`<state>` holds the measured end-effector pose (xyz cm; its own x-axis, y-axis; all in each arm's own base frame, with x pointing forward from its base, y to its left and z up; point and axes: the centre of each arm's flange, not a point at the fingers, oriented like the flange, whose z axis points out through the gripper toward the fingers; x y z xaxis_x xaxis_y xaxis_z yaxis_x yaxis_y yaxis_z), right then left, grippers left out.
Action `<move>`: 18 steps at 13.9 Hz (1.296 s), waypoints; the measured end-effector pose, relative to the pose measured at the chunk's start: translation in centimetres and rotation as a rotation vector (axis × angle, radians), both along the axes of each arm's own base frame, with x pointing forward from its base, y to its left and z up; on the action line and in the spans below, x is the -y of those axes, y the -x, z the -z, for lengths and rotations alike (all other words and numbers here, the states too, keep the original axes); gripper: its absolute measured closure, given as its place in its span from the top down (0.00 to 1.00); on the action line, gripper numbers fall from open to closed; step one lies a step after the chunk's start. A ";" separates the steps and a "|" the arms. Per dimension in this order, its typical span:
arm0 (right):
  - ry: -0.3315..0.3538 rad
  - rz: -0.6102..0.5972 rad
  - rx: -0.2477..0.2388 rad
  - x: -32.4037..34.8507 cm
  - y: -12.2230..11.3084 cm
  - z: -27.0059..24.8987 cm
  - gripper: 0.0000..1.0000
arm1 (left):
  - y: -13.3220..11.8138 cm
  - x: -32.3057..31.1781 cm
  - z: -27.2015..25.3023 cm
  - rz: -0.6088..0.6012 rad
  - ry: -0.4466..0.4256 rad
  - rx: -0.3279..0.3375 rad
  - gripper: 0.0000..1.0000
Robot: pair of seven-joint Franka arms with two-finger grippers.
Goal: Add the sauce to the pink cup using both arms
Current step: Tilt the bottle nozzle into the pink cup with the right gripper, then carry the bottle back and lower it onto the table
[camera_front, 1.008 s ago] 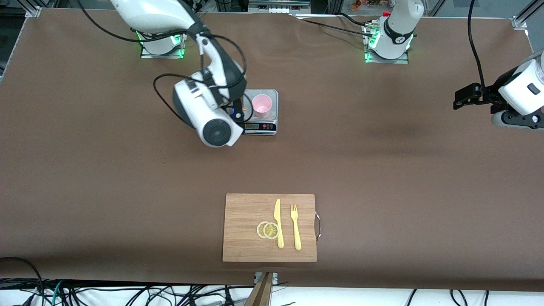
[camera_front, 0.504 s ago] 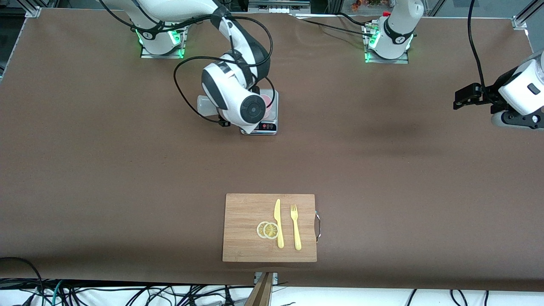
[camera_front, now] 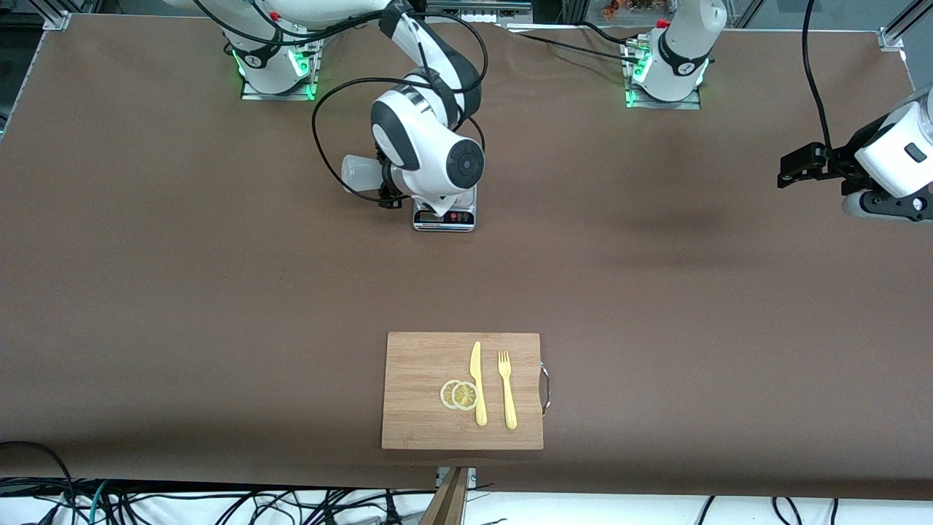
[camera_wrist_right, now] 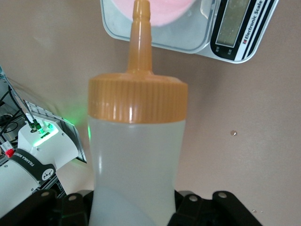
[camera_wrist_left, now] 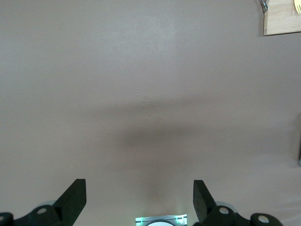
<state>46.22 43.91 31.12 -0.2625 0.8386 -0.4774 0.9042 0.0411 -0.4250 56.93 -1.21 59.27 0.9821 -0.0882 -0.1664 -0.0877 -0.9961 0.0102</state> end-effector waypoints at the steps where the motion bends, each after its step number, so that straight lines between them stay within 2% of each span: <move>1: 0.002 -0.003 0.004 -0.2 0.2 0.0 0.27 | 0.0 0.0 0.0 0.000 0.000 0.000 1.00; 8: 0.000 -0.001 0.015 -0.3 -0.2 -0.2 0.27 | 0.0 0.0 0.0 0.000 0.000 0.000 1.00; 11: -0.015 0.027 0.008 0.9 -1.4 -0.2 0.27 | 0.0 0.0 0.0 0.000 0.000 0.000 1.00; 14: -0.077 0.087 -0.023 2.5 -3.2 -0.2 0.27 | 0.0 0.0 0.0 0.000 0.000 0.000 1.00; 18: -0.223 0.135 -0.100 5.7 -6.4 -0.5 0.27 | 0.0 0.0 0.0 0.000 0.000 0.000 1.00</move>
<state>52.65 38.19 31.67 -0.1776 0.9506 -0.2545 0.8621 0.0255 -0.5062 56.93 -1.20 59.27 0.9821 -0.0881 -0.1664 -0.0876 -0.9961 0.0102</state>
